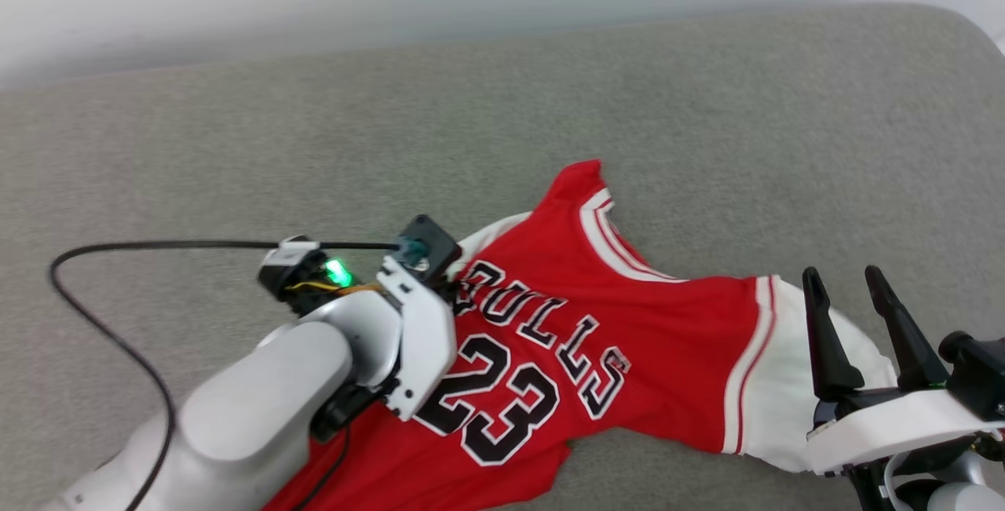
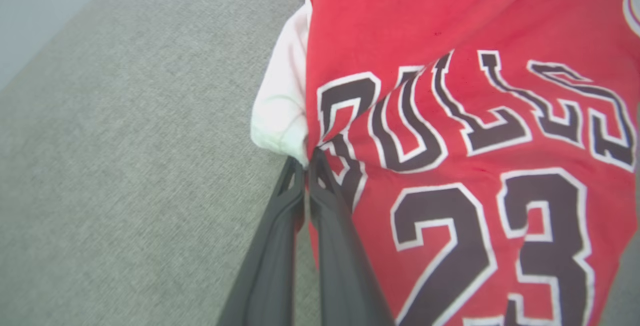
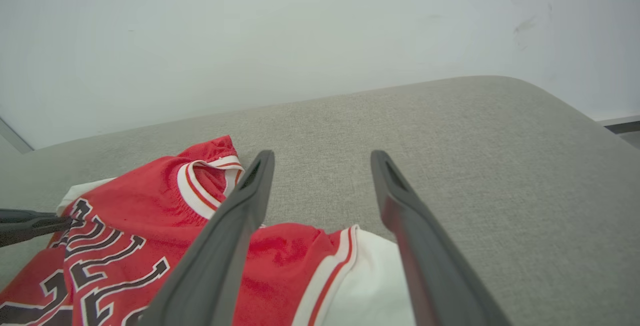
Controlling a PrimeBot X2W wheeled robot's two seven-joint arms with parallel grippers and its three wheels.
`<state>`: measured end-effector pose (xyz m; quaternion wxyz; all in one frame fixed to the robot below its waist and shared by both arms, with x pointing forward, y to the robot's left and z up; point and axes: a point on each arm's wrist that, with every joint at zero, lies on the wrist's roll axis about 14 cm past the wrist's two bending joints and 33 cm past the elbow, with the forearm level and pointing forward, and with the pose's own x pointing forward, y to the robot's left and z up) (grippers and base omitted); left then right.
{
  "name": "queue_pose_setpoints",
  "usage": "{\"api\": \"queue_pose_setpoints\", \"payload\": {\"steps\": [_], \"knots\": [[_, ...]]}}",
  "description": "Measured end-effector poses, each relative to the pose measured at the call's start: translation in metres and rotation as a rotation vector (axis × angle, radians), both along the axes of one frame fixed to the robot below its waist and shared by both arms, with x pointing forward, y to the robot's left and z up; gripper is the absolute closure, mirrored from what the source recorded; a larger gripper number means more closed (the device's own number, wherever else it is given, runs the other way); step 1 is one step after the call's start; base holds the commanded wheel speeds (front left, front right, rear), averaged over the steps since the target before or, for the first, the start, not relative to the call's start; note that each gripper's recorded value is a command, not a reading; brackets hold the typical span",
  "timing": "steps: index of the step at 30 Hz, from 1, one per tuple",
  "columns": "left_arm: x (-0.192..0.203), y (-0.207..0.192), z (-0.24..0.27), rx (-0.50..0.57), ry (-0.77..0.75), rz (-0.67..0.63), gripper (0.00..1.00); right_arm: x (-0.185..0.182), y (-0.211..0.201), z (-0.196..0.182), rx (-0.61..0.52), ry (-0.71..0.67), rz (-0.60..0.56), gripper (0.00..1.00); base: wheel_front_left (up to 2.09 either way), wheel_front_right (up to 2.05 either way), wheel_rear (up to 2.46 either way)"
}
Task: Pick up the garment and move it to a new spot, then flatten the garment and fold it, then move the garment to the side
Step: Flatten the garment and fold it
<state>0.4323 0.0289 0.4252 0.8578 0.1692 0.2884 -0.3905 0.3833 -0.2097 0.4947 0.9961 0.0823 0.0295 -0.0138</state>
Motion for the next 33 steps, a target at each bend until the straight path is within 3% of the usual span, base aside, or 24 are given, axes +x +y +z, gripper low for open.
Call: {"api": "queue_pose_setpoints", "payload": {"steps": [7, 14, 15, 16, 21, 33], "knots": [[-0.019, 0.084, 0.008, -0.055, 0.01, 0.335, 1.0, 0.004, 0.023, 0.012, -0.002, -0.018, 0.073, 0.0, 0.0, 0.0, 0.0], [-0.102, 0.137, -0.043, -0.129, 0.229, 0.661, 1.0, 0.003, 0.039, 0.029, -0.007, -0.058, 0.124, 0.0, 0.0, 0.0, 0.0], [-0.109, 0.137, -0.045, -0.149, 0.239, 0.687, 0.71, 0.003, 0.04, 0.03, -0.008, -0.06, 0.127, 0.0, 0.0, 0.0, 0.0], [-0.113, 0.137, -0.047, -0.167, 0.244, 0.706, 0.0, 0.001, 0.04, 0.03, -0.009, -0.059, 0.129, 0.0, 0.0, 0.0, 0.0], [-0.113, 0.136, -0.035, -0.258, 0.147, 0.783, 0.0, -0.005, 0.043, 0.037, -0.015, -0.066, 0.14, 0.0, 0.0, 0.0, 0.0], [-0.077, 0.157, 0.044, -0.386, -0.298, 0.835, 0.0, -0.021, 0.039, 0.048, -0.023, -0.083, 0.13, 0.0, 0.0, 0.0, 0.0]]}}
